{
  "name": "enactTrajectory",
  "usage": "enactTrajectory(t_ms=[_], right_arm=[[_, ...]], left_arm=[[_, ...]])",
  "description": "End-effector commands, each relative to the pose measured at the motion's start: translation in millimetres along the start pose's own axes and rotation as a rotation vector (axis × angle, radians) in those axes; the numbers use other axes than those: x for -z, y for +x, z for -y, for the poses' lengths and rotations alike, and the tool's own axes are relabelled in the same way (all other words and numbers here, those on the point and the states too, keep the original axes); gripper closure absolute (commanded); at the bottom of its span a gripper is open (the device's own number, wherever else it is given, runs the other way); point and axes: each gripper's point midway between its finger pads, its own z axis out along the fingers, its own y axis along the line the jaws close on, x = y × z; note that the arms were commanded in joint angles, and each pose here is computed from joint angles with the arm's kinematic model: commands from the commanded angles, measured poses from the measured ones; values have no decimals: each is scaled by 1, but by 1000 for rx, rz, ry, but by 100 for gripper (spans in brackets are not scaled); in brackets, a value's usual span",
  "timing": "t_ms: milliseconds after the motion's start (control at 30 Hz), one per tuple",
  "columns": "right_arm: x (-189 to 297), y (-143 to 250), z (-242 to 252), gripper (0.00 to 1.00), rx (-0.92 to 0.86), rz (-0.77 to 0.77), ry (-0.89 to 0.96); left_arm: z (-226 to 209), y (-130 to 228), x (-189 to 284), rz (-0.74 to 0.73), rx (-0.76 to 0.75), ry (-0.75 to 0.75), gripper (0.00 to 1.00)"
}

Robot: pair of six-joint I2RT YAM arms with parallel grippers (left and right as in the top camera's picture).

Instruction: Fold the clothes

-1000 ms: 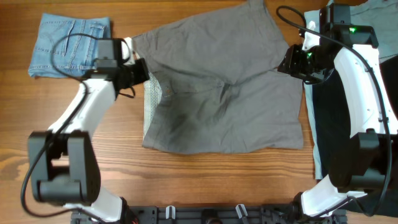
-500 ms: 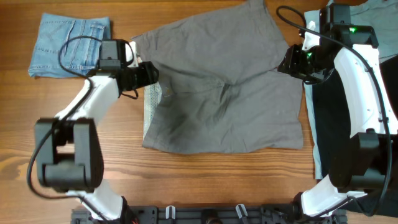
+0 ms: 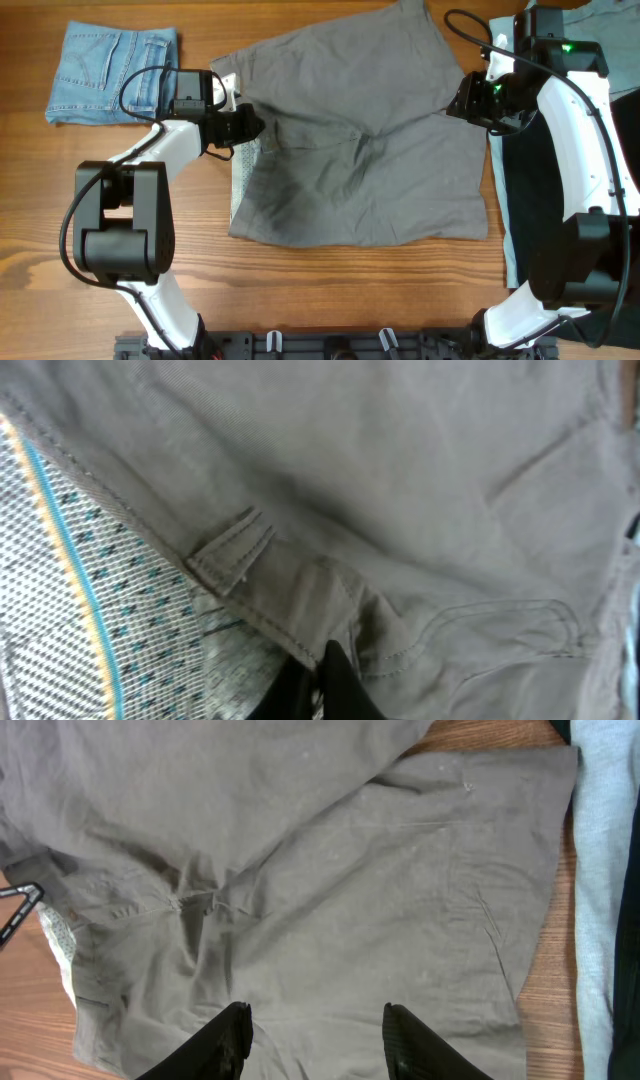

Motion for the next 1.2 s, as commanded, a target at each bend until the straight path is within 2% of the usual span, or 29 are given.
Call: enactTrajectory(t_ms=[0, 233, 367, 533, 667, 800, 833, 867, 933, 1000, 1167], right_arm=[[0, 1, 1, 53, -7, -1, 9], [0, 0, 1, 53, -7, -1, 9], [0, 0, 1, 53, -7, 1, 8], [0, 0, 1, 53, -6, 3, 8], [0, 0, 1, 53, -6, 3, 8], [0, 0, 1, 53, -6, 3, 8], [0, 0, 1, 53, -6, 3, 8], [0, 0, 1, 53, -6, 2, 9], [0, 0, 1, 53, -6, 2, 9], [0, 0, 1, 53, -7, 2, 9], [0, 0, 1, 53, -7, 2, 9]], left_arm=[[10, 1, -1, -11, -1, 56, 96], [19, -34, 47, 80, 17, 45, 96], [9, -54, 80, 175, 18, -43, 96], [-14, -45, 79, 150, 27, -158, 96], [-48, -33, 77, 117, 59, -321, 96], [-49, -31, 76, 105, 40, -325, 96], [-45, -30, 74, 99, 39, -302, 89], [-40, -28, 73, 88, 38, -278, 77], [-36, -20, 67, 55, 37, -262, 59], [-33, -12, 59, 21, 10, -261, 51], [-31, 7, 30, -51, -29, -257, 45]])
